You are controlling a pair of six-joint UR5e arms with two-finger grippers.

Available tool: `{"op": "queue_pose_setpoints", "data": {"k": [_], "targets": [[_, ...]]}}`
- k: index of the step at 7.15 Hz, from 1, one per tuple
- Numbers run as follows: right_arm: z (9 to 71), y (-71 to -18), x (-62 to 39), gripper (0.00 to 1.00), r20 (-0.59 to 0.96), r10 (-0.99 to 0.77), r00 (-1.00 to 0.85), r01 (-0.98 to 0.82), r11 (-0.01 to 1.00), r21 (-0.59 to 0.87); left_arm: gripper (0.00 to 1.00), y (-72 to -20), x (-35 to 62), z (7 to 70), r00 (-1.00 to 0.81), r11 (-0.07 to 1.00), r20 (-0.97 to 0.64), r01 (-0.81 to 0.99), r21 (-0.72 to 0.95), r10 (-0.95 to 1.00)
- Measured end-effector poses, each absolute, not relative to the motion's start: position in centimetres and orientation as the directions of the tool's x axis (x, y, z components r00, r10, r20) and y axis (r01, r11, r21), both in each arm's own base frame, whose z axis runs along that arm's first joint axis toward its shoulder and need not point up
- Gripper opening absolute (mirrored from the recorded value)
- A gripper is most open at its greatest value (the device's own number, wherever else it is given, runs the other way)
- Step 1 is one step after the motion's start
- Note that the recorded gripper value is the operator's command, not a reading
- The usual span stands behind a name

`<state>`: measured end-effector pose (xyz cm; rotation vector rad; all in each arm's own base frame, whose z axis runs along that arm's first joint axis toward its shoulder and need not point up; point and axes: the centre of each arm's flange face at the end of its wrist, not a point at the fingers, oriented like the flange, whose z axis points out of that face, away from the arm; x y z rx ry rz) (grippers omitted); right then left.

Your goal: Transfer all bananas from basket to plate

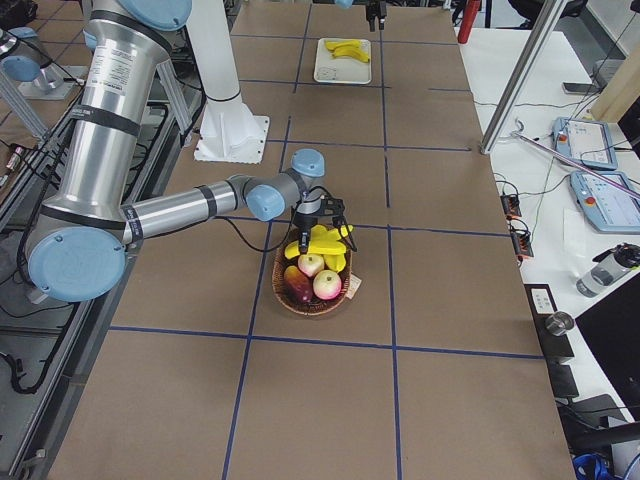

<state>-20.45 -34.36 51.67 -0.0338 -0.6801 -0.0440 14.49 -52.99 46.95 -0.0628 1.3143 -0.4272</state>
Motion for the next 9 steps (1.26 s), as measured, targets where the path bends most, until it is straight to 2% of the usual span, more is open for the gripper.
{"op": "queue_pose_setpoints", "data": {"k": [4,6,9], "targets": [[47.4,-34.8,-13.9,0.02,0.696,-0.016,0.718,-0.015,0.999,0.038,0.99,-53.6,14.7,45.7,0.175,0.918,-0.923,0.270,-0.289,-0.342],[43.0,-36.0,-11.2,0.01,0.801,-0.056,0.596,-0.016,0.997,0.082,0.99,-54.3,15.3,43.8,0.153,0.913,-0.923,0.269,-0.305,-0.354],[34.0,-40.7,-13.5,0.02,0.902,-0.131,0.412,0.002,0.990,0.142,0.99,-55.0,19.6,37.4,0.100,0.918,-0.927,0.214,-0.334,-0.361]]}}
